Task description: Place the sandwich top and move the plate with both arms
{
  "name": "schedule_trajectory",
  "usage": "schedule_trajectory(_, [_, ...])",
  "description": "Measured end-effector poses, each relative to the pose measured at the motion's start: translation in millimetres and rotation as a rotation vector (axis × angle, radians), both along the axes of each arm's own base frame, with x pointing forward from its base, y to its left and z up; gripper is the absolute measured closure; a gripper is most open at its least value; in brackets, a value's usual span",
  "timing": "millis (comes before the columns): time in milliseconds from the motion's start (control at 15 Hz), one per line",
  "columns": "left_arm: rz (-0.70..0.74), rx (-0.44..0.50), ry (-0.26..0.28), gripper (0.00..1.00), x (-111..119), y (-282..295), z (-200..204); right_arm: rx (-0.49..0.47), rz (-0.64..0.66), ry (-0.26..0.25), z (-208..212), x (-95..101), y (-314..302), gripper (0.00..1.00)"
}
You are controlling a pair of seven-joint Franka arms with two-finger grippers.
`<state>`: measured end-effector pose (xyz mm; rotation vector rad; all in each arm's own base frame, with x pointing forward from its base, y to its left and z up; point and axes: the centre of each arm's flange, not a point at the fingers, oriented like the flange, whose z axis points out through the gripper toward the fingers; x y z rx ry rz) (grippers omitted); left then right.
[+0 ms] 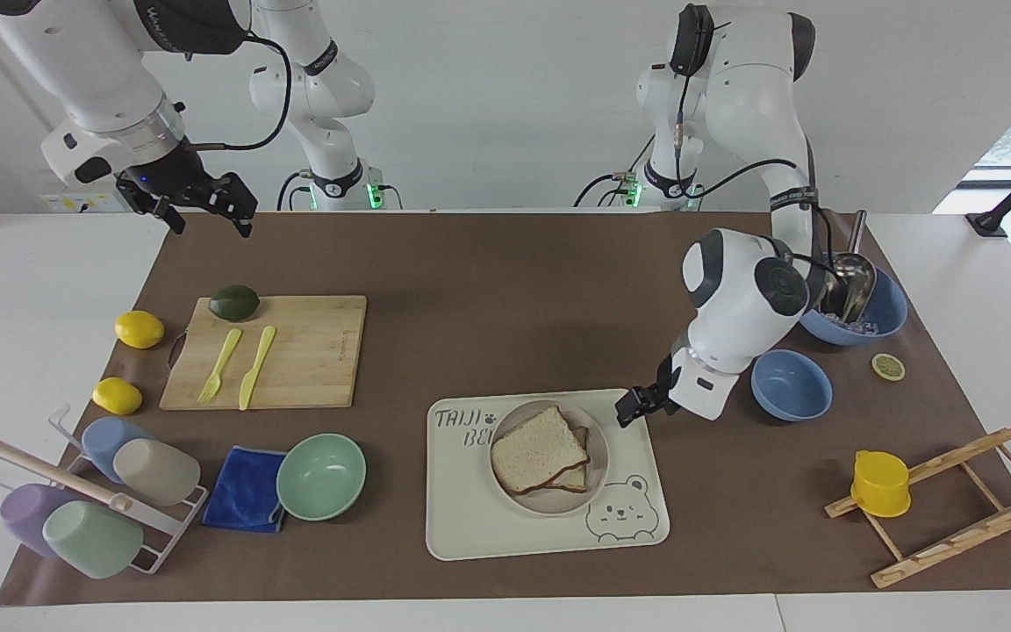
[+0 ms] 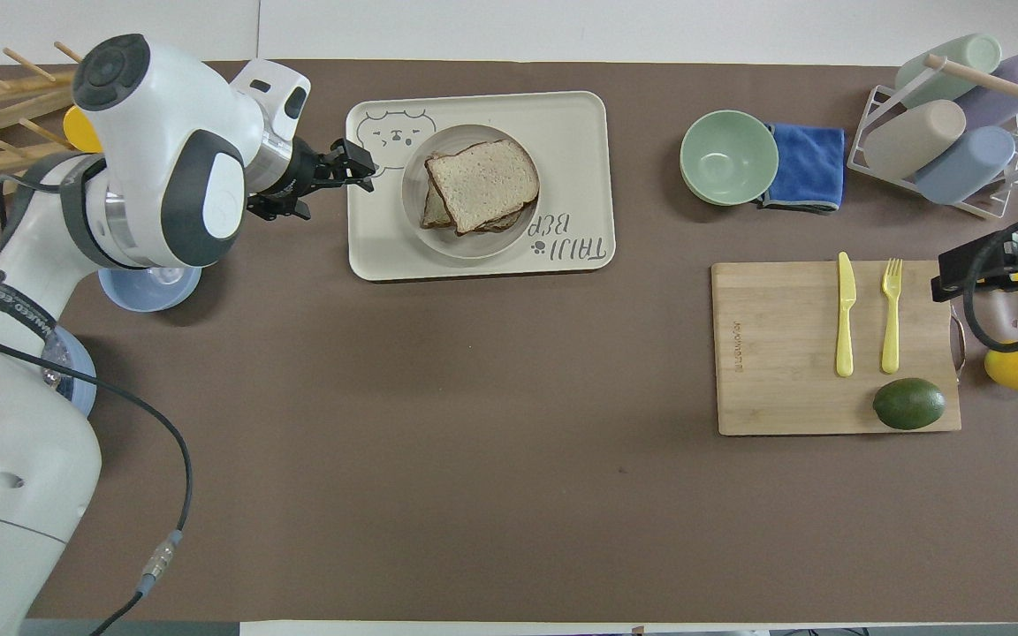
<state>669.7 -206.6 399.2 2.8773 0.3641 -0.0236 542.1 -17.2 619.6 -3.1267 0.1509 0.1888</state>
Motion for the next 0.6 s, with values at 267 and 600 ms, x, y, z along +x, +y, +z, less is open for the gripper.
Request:
schedule_trajectory(267, [0.014,0.047,0.000,0.00,-10.5,46.8,61.2,0.000,0.000,0.000,0.0,0.0,0.0,0.00])
schedule_trajectory(600, [-0.026,0.169,0.003,0.00,-39.8,80.4,126.8,0.000,0.000,0.000,0.0,0.0,0.0,0.00])
